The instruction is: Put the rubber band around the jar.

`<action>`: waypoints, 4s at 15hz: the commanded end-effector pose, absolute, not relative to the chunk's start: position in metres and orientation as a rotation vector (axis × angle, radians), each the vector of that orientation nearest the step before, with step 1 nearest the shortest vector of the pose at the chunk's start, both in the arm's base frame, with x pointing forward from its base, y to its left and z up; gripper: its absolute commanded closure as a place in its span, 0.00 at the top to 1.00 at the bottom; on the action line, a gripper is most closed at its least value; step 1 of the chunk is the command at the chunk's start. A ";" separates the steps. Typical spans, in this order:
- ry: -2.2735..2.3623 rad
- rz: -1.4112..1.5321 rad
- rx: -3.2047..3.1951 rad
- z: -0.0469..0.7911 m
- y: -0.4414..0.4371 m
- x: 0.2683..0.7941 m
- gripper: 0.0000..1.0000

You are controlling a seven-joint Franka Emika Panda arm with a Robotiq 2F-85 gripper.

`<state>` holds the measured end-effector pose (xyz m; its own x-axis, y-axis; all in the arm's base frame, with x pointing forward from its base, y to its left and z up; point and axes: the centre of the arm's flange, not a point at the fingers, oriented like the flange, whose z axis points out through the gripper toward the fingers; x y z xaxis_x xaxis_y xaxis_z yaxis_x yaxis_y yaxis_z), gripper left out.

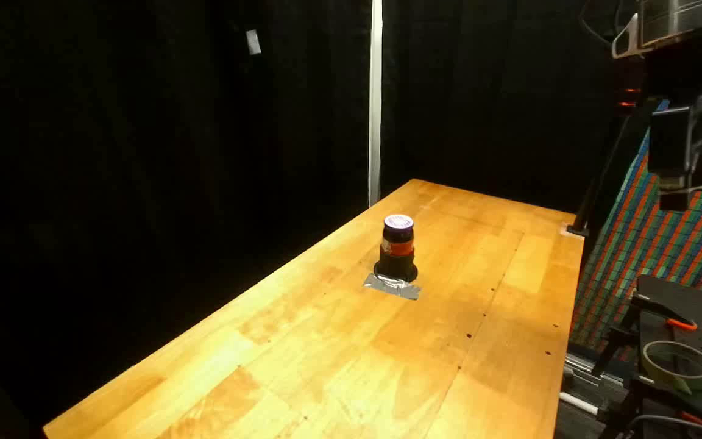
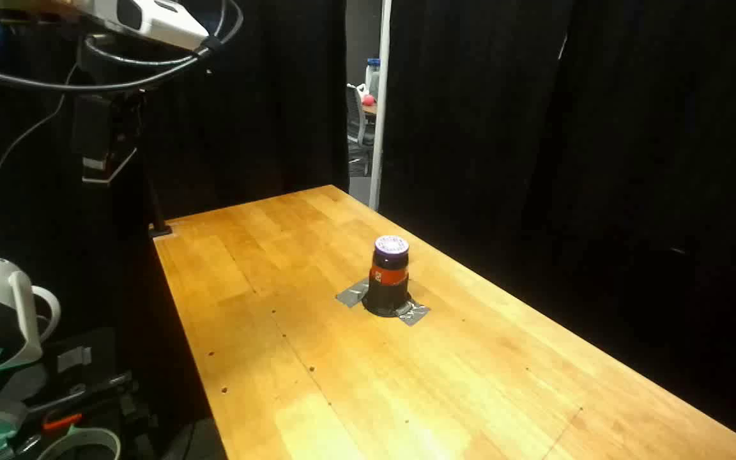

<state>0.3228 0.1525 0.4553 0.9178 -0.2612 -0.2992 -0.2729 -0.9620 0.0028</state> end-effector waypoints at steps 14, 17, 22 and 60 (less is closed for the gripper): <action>0.354 0.576 -3.337 0.474 0.162 0.503 1.00; 0.303 0.460 -3.350 0.461 0.164 0.559 1.00; 0.281 0.265 -3.260 0.436 0.166 0.655 1.00; 0.494 0.422 -3.132 0.257 0.102 0.744 1.00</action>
<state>0.7395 0.1046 0.2555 0.9177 -0.2767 -0.2850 -0.2594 -0.9608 0.0976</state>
